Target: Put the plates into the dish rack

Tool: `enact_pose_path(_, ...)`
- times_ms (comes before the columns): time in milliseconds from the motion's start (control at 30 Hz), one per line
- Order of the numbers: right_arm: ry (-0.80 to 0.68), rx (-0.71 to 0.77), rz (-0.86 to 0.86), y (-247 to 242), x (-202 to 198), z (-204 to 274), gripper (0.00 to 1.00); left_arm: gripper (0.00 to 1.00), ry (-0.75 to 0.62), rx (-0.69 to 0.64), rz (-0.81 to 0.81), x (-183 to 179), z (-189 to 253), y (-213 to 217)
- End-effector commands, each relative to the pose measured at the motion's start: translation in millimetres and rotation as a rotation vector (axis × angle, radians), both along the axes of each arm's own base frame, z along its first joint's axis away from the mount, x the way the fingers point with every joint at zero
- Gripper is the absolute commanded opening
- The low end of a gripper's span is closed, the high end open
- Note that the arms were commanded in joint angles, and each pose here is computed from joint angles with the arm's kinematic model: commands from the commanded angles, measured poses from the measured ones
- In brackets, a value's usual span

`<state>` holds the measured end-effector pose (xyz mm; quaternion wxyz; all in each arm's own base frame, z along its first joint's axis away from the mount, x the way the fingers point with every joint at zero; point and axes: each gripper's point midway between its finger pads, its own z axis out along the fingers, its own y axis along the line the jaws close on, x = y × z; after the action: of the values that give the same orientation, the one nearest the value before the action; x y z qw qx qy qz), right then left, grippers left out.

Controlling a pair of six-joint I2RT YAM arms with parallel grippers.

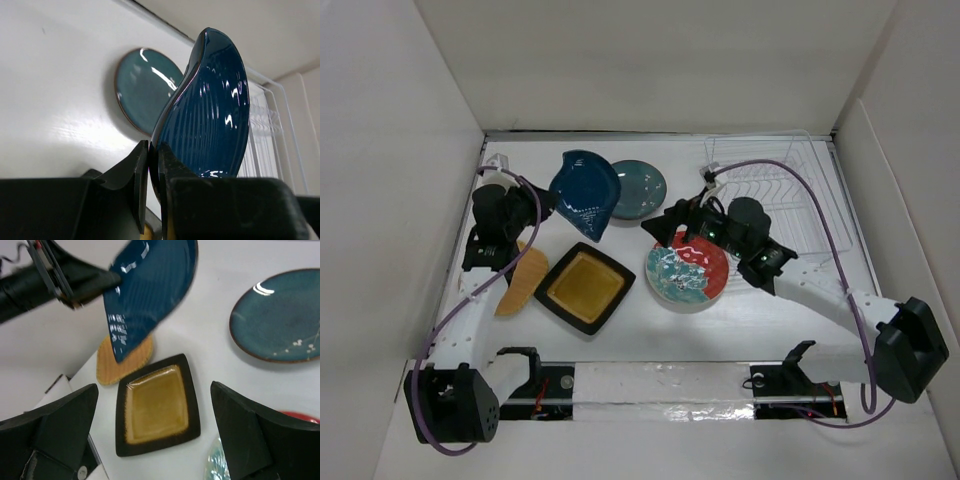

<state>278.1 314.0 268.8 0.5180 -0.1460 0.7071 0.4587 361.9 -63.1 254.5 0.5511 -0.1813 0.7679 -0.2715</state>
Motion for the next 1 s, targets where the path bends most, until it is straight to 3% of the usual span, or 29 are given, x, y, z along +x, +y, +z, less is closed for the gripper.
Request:
enact_pose_path(0,-0.038,0.028,-0.006,8,14,30,1.00,0.00,-0.209,-0.133,-0.145,-14,63,-28)
enact_pose_path(333,0.052,0.044,0.074,46,56,10,0.99,0.00,-0.258,-0.162,-0.293,-44,73,-54)
enact_pose_path(633,0.038,0.079,0.170,64,55,15,0.98,0.00,-0.235,-0.153,-0.311,-48,54,-56)
enact_pose_path(967,0.144,-0.055,-0.023,22,47,-39,0.98,0.00,-0.289,-0.189,-0.327,-49,76,-59)
